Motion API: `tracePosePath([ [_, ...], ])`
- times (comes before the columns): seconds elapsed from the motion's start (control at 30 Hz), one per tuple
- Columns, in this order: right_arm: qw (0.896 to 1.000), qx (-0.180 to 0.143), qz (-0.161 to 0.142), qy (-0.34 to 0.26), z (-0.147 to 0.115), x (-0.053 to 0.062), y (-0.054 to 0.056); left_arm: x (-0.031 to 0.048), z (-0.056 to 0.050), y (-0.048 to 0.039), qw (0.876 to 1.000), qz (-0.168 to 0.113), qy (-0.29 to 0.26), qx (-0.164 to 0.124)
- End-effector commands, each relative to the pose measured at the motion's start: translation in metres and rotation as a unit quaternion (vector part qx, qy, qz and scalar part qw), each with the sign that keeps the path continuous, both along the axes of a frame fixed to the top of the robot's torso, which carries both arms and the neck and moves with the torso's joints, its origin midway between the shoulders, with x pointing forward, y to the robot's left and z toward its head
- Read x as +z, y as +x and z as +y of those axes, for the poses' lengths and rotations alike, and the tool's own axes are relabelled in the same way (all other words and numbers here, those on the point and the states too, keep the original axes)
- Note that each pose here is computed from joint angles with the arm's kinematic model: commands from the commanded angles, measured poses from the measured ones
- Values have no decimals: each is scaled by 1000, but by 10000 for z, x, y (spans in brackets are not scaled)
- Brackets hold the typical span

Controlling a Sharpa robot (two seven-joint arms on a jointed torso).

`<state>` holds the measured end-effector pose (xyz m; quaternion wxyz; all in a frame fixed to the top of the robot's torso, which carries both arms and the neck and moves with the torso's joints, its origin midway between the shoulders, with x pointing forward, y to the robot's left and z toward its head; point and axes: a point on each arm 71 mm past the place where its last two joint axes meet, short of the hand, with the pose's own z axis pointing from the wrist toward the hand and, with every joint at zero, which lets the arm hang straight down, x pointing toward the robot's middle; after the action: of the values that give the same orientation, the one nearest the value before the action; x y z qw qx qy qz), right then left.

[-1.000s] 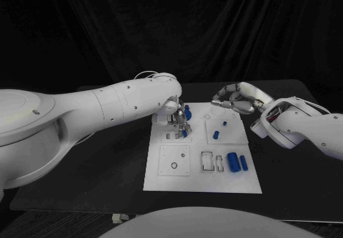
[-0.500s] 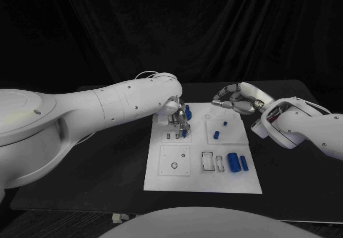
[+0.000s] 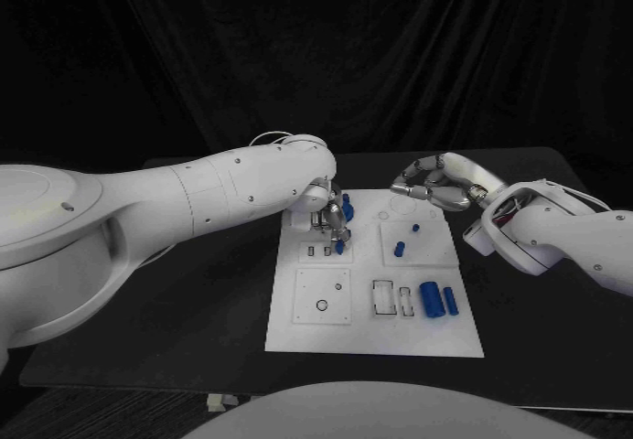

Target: Assemble the parts on the task board

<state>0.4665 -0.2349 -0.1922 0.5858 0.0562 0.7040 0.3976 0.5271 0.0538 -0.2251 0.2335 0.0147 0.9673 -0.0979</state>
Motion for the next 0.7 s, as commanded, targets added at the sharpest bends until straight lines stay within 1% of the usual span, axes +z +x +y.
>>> tracePosePath([
  [0.03, 1000, -1, 1, -1, -6, -11, -5, -8, -23, -17, 1000, 3, -11, -3],
  [0.27, 1000, -2, 0, -1, -20, -9, -9, -8, 5, -33, 1000, -1, -11, 3],
  [0.47, 1000, -4, 0, -1, -34, -9, -11, -7, 84, -58, 1000, -5, -7, 13],
  [0.53, 1000, -5, 0, -2, -39, -9, -11, -3, 132, -73, 1000, -8, -6, 19],
  [0.7, 1000, -7, 2, -2, -48, -13, -11, 23, 212, -103, 999, -20, -16, 33],
])
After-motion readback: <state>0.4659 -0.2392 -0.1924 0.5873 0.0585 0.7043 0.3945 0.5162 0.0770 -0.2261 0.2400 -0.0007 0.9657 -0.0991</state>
